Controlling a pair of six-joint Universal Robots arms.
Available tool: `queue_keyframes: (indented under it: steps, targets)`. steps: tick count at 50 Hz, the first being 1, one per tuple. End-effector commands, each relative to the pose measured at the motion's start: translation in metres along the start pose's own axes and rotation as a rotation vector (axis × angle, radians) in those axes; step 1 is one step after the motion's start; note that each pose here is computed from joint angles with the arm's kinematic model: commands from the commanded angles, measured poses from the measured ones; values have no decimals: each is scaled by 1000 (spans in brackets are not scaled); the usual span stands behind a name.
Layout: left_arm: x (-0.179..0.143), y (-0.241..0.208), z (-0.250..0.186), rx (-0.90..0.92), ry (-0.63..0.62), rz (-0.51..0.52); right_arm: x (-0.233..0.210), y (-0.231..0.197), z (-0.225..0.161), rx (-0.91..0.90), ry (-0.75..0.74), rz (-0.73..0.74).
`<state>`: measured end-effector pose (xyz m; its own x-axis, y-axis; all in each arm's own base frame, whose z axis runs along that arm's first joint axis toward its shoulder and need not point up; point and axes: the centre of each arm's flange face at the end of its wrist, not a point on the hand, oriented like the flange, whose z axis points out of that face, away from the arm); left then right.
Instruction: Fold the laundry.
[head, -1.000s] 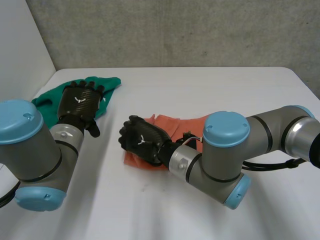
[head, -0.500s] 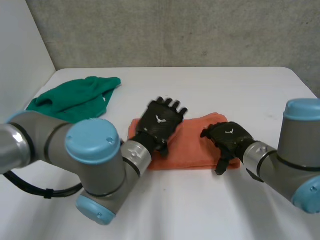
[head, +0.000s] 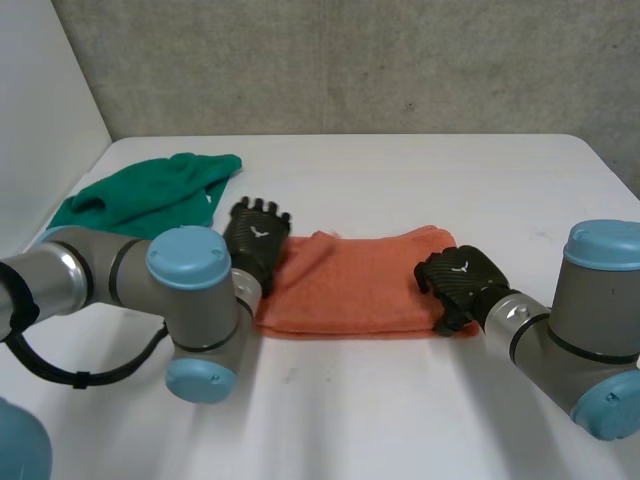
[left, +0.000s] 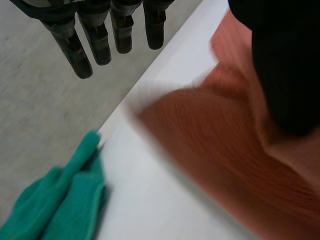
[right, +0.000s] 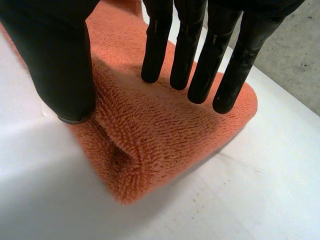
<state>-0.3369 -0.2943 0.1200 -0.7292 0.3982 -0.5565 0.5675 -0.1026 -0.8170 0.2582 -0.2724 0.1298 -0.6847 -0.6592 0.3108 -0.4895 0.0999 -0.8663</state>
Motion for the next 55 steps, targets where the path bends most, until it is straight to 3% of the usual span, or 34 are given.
queue_keyframes:
  steps: [1, 8, 18, 28, 34, 40, 44, 49, 52, 55]
  targets:
    - [-7, -3, -7, -8, -49, -14, 4, 1, 1, -8, 46, -37]
    - [-21, -37, -27, 70, -63, -141, 8, 3, 2, -19, 77, -76]
    - [-25, -56, -46, 106, -52, -156, 26, 11, -8, -72, 130, -122]
    - [-48, -73, -60, 146, -92, -175, 65, -23, -19, -72, 291, -520]
    - [-62, -75, -57, 154, -131, -185, -4, -76, -17, 134, 186, -645]
    - [-68, -75, -57, 149, -159, -195, -95, -76, -22, 327, -85, -717]
    - [-71, -74, -56, 142, -178, -242, -121, -66, -27, 401, -224, -719]
    - [-71, -73, -56, 144, -169, -286, -122, -63, -29, 394, -248, -667]
    - [-65, -75, -58, 149, -150, -289, -103, -62, -22, 322, -194, -511]
    - [-53, -84, -63, 182, -97, -292, -62, -68, -17, 266, -112, -254]
